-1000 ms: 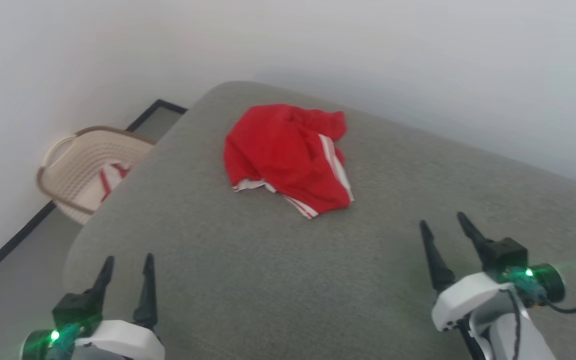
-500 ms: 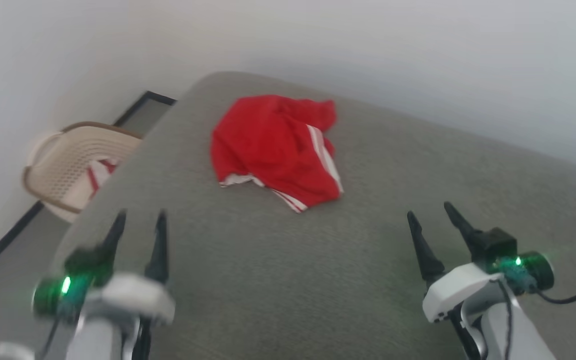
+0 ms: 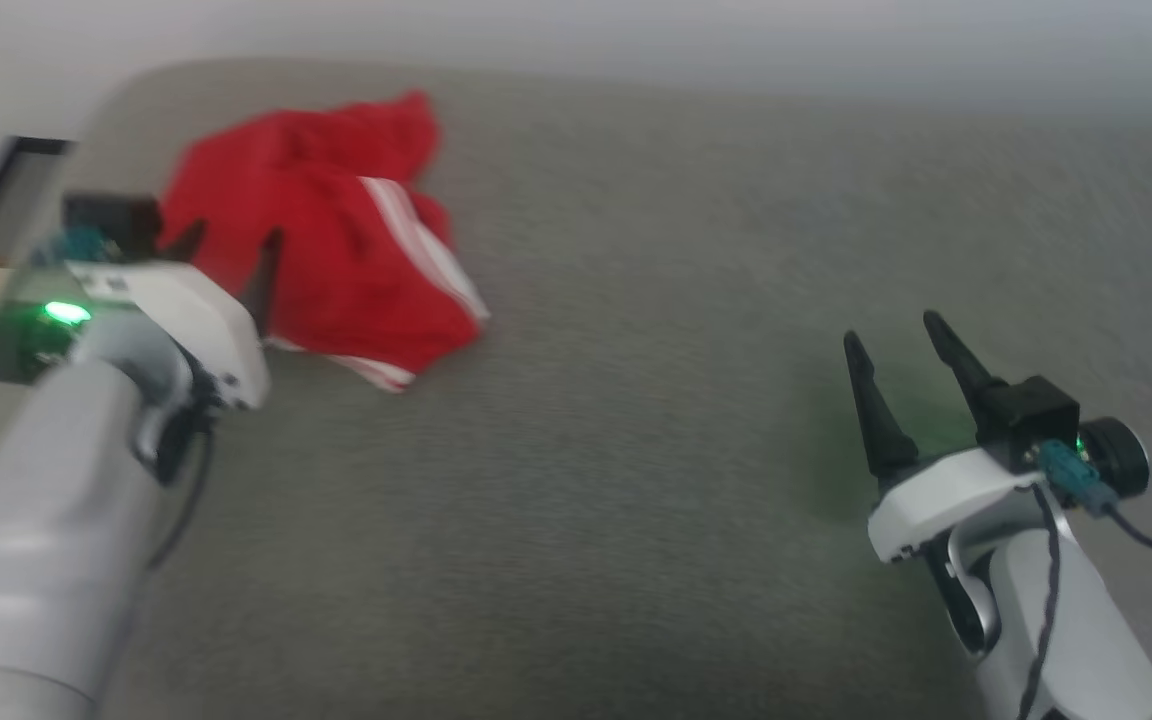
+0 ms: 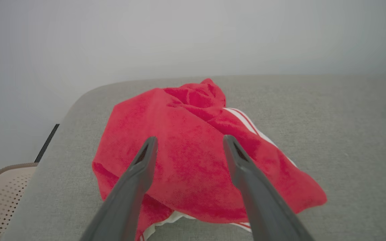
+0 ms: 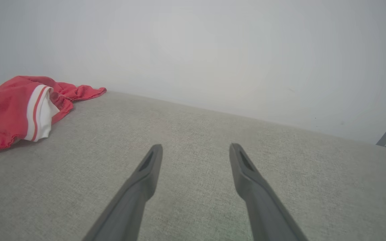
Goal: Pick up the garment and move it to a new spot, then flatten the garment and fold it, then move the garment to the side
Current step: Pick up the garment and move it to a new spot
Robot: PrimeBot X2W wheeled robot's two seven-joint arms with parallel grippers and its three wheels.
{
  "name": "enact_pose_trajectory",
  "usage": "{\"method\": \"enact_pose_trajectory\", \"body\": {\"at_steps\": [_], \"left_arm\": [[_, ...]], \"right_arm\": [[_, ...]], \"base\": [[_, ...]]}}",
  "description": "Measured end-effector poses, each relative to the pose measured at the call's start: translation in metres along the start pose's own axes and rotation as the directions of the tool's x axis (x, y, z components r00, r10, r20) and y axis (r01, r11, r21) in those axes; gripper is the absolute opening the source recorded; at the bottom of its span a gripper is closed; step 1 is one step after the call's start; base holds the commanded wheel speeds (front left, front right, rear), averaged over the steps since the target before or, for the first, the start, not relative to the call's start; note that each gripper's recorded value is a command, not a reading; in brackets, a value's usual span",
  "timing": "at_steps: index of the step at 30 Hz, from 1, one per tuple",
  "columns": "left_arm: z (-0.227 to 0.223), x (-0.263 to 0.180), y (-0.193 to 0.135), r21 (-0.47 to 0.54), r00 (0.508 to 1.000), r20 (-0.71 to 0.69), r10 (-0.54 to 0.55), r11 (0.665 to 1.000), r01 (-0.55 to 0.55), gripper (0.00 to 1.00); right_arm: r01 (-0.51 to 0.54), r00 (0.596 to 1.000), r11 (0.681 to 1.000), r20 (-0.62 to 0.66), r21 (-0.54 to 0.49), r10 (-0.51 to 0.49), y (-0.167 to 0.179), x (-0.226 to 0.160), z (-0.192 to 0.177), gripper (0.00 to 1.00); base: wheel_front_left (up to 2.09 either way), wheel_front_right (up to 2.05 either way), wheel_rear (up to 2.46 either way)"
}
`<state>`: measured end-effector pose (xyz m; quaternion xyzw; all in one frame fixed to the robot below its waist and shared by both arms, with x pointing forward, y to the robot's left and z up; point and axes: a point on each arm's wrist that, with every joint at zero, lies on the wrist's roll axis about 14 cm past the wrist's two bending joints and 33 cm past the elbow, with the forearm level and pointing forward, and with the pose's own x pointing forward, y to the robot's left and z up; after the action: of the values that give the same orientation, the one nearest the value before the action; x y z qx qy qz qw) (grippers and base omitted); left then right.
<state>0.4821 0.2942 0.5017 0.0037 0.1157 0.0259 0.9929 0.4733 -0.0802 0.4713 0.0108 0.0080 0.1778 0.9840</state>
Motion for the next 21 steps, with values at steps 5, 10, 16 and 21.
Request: {"method": "enact_pose_trajectory", "body": {"at_steps": [5, 10, 16, 21], "left_arm": [[-0.039, 0.038, -0.014, -0.078, 0.963, -0.263, -0.063, 0.996, 0.043, 1.00], [-0.092, 0.054, -0.012, -0.111, 0.860, -0.504, -0.081, 0.993, 0.028, 1.00], [-0.128, 0.074, -0.015, -0.152, 0.774, -0.626, -0.099, 0.988, 0.003, 1.00], [-0.125, 0.085, -0.020, -0.155, 0.807, -0.581, -0.103, 0.988, 0.014, 0.00]], "right_arm": [[0.093, 0.995, 0.996, -0.030, 0.009, -0.092, -0.034, -0.009, -0.015, 1.00], [0.157, 0.986, 0.988, -0.064, 0.011, -0.156, -0.058, -0.015, -0.031, 1.00], [0.216, 0.971, 0.976, -0.111, 0.002, -0.214, -0.080, -0.023, -0.052, 1.00], [0.229, 0.967, 0.973, -0.115, -0.013, -0.229, -0.086, -0.027, -0.052, 1.00]], "base": [[0.00, 0.00, 0.00], [0.00, 0.00, 0.00], [0.00, 0.00, 0.00], [0.00, 0.00, 0.00]]}}
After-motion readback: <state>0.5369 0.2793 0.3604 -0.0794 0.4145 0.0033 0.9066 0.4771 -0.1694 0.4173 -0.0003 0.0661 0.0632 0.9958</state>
